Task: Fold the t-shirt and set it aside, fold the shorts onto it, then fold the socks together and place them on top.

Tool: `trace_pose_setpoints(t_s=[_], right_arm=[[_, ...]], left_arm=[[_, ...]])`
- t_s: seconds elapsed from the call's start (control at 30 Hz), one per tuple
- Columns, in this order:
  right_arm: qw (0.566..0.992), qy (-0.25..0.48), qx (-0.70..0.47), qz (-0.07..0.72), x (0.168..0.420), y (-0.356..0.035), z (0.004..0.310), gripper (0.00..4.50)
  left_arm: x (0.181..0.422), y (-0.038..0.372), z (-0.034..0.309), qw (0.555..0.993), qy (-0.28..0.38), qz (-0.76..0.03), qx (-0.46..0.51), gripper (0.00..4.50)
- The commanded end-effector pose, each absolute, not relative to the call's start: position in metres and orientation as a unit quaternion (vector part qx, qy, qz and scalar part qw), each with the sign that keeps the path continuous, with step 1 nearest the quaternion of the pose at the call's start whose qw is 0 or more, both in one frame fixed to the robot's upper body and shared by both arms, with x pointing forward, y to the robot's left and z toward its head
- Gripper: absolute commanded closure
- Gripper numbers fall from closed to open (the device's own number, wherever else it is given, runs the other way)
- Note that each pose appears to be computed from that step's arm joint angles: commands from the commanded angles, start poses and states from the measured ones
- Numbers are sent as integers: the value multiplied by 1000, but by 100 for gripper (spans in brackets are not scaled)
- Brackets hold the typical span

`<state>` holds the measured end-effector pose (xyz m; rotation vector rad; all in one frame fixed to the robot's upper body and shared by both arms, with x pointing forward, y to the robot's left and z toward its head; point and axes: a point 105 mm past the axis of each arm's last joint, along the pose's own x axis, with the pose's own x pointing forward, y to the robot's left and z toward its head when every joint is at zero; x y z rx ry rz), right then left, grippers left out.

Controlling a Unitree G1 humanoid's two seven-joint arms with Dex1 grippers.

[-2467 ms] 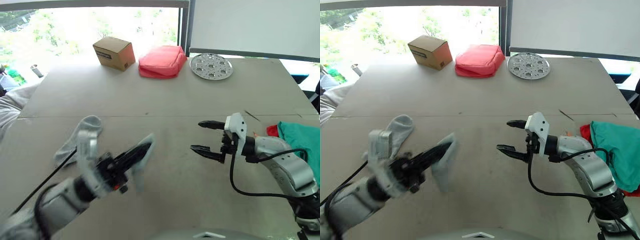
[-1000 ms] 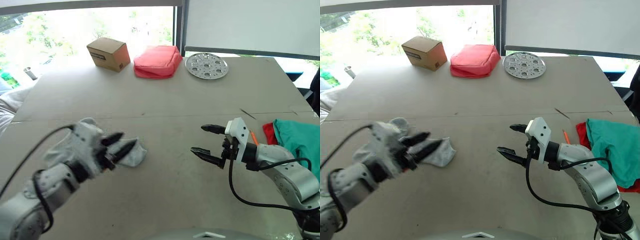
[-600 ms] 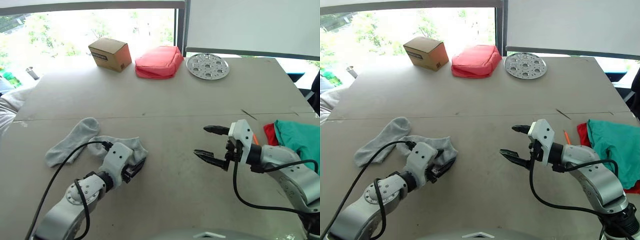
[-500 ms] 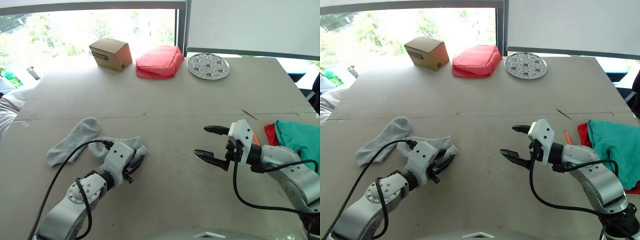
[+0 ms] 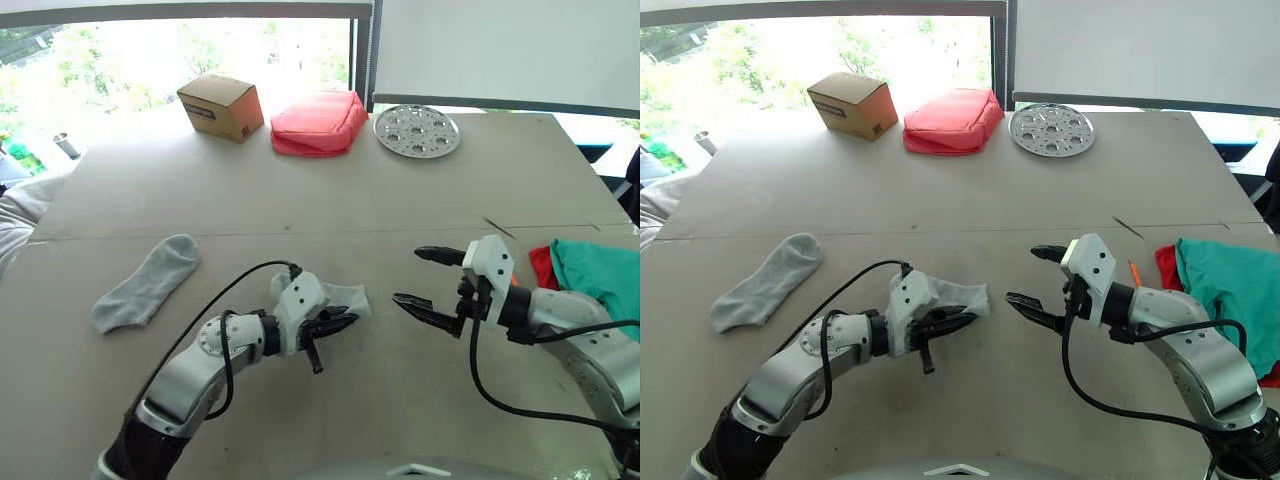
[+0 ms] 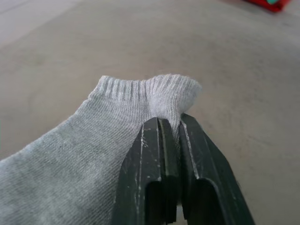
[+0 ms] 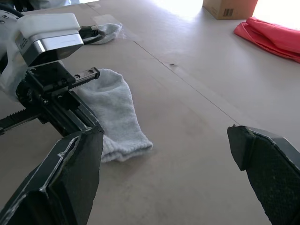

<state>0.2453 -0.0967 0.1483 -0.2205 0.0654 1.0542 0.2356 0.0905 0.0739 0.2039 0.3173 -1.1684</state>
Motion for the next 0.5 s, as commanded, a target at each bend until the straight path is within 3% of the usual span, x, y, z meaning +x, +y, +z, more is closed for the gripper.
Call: trace_pose_setpoints(t_s=[0.03,0.13,0.27,0.37,0.5], right_arm=[[859,9,-116,498,242,-98,160,0],[858,9,-112,500,243,-97,158,0],[853,4,-104,511,247,-92,156,0],[847,-2,-94,523,251,-86,153,0],[839,-7,-88,538,256,-78,151,0]], left_arm=[[235,107,105,829,116,-546,43,227],[227,125,123,843,106,-527,2,137],[228,187,158,921,65,-379,-59,137],[215,248,157,958,100,-267,36,137],[200,314,150,952,165,-187,178,137]])
